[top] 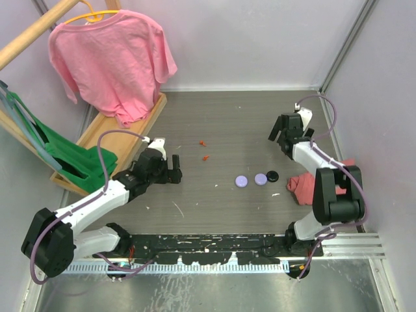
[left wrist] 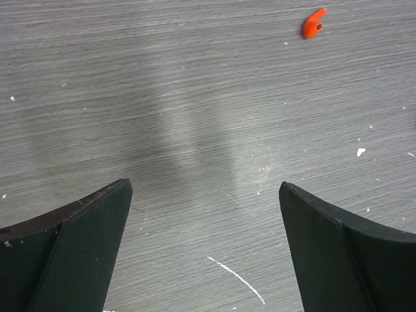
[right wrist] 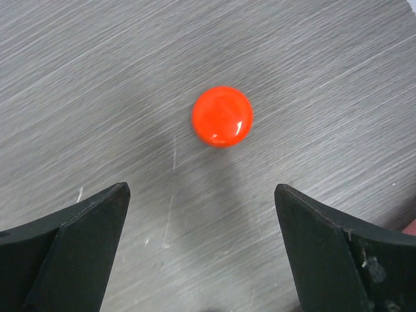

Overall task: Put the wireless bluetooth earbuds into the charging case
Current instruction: Pick up the charging case at the center of the board.

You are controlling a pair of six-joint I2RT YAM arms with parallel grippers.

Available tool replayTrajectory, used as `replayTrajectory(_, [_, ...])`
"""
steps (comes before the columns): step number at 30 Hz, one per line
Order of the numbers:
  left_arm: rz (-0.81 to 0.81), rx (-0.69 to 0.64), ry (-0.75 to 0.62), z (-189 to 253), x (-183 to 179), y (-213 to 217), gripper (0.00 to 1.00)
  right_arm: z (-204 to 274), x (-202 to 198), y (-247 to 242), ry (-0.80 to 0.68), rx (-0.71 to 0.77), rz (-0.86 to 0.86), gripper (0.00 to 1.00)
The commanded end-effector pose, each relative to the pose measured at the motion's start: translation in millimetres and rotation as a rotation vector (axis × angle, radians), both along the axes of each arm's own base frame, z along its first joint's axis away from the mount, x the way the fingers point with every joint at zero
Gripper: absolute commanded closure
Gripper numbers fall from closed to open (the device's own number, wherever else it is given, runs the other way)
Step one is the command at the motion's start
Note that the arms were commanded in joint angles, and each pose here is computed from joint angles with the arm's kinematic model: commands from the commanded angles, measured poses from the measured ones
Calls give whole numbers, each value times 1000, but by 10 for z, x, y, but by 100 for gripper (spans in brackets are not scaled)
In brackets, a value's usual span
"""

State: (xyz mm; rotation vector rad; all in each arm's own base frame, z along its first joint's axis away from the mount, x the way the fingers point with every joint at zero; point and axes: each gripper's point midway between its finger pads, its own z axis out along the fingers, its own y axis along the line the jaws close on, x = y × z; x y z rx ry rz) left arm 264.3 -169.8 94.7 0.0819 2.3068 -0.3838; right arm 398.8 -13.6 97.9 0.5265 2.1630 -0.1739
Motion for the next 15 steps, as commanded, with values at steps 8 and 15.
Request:
replayTrajectory(8, [39,2,-97,142,173,43,2,-238,490,-411,51,-11,-200,11])
replayTrajectory(15, [44,2,-104,177,155,65,2,-517,570,-432,131,19,-187,23])
